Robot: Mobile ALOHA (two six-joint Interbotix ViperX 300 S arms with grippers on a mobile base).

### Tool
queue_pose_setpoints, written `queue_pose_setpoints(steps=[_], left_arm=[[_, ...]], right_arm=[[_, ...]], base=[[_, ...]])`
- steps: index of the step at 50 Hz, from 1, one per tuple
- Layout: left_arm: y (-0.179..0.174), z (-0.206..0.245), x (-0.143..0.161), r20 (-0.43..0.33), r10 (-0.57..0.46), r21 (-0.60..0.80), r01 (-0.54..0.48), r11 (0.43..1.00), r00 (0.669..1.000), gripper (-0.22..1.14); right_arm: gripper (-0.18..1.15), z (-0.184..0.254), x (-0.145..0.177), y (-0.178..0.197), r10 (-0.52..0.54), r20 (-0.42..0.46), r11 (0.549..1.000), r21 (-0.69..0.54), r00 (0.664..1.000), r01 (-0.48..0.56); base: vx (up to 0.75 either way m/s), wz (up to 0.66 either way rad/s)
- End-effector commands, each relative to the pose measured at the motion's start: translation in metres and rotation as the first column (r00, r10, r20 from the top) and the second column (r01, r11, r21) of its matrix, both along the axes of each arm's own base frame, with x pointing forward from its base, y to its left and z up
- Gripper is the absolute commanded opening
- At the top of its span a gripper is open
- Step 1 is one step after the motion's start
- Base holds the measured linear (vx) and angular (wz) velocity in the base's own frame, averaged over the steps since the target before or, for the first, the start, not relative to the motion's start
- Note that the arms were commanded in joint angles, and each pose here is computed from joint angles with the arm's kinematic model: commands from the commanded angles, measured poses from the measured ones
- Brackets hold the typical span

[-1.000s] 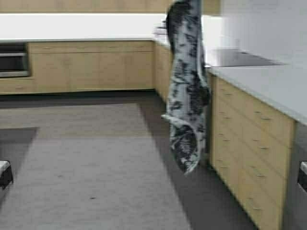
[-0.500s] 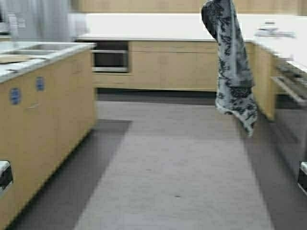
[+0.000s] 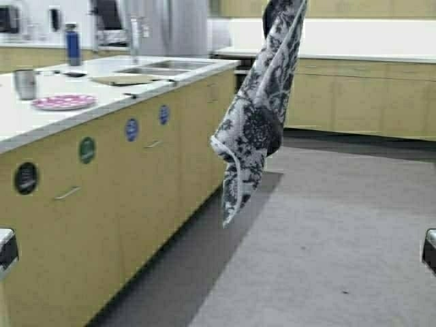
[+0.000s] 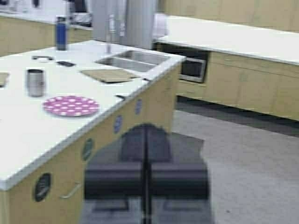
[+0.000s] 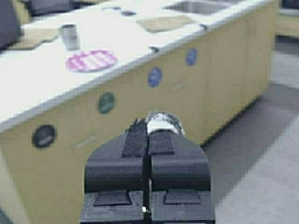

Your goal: Get the cloth and wipe up the spill under the wine glass

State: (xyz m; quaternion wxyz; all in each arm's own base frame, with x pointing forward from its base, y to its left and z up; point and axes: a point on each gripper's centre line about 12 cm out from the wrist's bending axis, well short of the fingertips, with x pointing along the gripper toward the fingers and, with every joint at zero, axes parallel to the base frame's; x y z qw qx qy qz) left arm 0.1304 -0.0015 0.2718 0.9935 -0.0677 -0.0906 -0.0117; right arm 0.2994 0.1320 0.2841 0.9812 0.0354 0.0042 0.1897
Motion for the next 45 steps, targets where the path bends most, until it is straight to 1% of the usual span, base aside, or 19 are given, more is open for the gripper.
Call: queue_pose_setpoints(steps=[1, 12, 37, 41, 45], left_arm=[[0.000, 0.004, 0.003, 0.003, 0.002, 0.001, -0.002, 1.000, 1.000, 0.03], [0.000, 0.003, 0.005, 0.006, 0.002, 0.001, -0.002, 1.000, 1.000, 0.03], [0.000, 0.013, 0.004, 0.046, 0.005, 0.022, -0.006, 1.000, 0.999, 0.03], [0.000, 0.017, 0.006, 0.045, 0.006, 0.028, -0.007, 1.000, 0.999, 0.03], [0.000, 0.018, 0.011, 0.026, 0.006, 0.030, -0.007, 1.000, 1.000, 0.03]], right_arm=[[0.06, 0.017, 0.001, -0.002, -0.008, 0.053, 1.000, 0.020, 0.999, 0.007], [0.06, 0.013, -0.002, -0.003, -0.008, 0.045, 1.000, 0.018, 0.999, 0.007], [0.06, 0.010, -0.002, -0.003, -0.008, 0.038, 1.000, 0.013, 0.999, 0.008], [0.06, 0.010, -0.002, -0.003, -0.008, 0.038, 1.000, 0.013, 0.999, 0.007], [0.06, 0.011, -0.002, -0.003, -0.009, 0.040, 1.000, 0.015, 0.999, 0.008]], base=[[0.06, 0.30], [0.08, 0.31], [0.11, 0.30], [0.12, 0.21], [0.13, 0.19]])
